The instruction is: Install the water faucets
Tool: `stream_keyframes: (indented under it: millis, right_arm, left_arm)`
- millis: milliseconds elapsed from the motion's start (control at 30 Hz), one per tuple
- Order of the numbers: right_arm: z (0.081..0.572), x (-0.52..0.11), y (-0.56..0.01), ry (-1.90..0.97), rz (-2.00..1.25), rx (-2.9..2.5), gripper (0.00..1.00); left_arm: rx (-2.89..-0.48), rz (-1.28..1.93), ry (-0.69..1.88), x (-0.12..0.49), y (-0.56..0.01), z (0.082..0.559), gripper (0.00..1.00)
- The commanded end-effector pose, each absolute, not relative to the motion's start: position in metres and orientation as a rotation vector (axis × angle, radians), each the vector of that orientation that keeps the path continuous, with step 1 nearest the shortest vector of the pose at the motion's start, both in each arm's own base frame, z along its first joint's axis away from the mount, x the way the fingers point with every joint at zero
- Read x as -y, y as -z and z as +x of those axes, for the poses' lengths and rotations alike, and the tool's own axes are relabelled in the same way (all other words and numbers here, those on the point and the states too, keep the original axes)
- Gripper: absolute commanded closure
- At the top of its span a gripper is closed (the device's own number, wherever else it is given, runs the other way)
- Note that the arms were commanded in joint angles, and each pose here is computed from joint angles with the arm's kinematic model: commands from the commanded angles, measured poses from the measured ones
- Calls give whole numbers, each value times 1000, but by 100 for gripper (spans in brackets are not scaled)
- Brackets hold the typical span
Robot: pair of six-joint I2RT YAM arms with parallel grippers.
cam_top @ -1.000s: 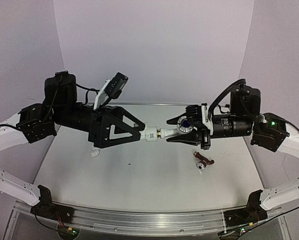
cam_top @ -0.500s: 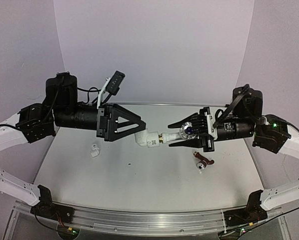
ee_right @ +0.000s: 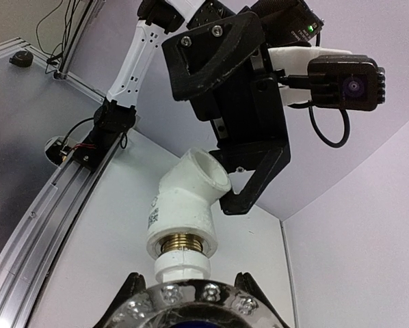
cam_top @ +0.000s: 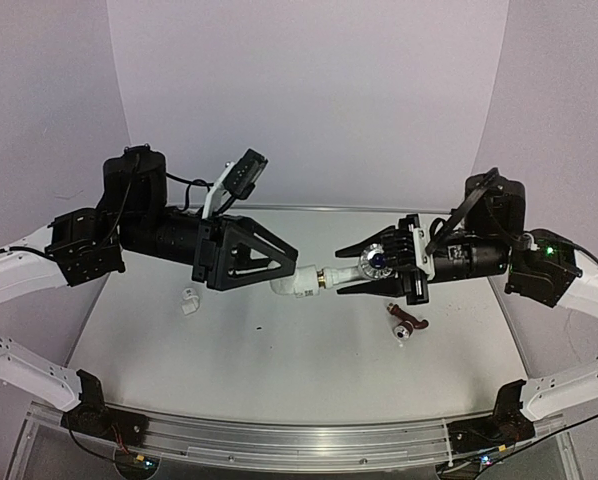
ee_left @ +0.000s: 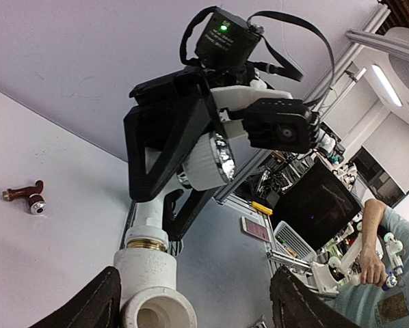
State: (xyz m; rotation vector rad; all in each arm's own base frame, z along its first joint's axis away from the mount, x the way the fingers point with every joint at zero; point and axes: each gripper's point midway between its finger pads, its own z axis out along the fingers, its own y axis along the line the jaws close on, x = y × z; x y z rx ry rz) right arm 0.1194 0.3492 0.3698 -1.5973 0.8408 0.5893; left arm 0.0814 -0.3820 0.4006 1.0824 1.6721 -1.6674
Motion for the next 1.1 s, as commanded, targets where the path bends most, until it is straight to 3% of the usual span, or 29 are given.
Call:
stream_keyframes:
  millis: [0, 233, 567, 800, 1067]
  right_arm:
    - [125, -350, -406, -581, -1498, -817, 100]
    - [135, -353, -413, -586, -1451, -877, 100]
    - [139, -353, -433, -629, -1370, -912, 100]
    - [142, -354, -439, -648, -1336, -929, 100]
    - [136, -352, -446, -704, -1312, -930, 100]
  left_arm:
    - [-1546, 1172, 1756, 375, -421, 61, 29]
    - [-1565, 1219, 1777, 376, -414, 56, 38]
    - [-1632, 1181, 1711, 377, -400, 65, 38]
    - [-1644, 1169, 1693, 376, -398, 67, 33]
    - [-1644, 1129, 1661, 373, -399, 72, 16]
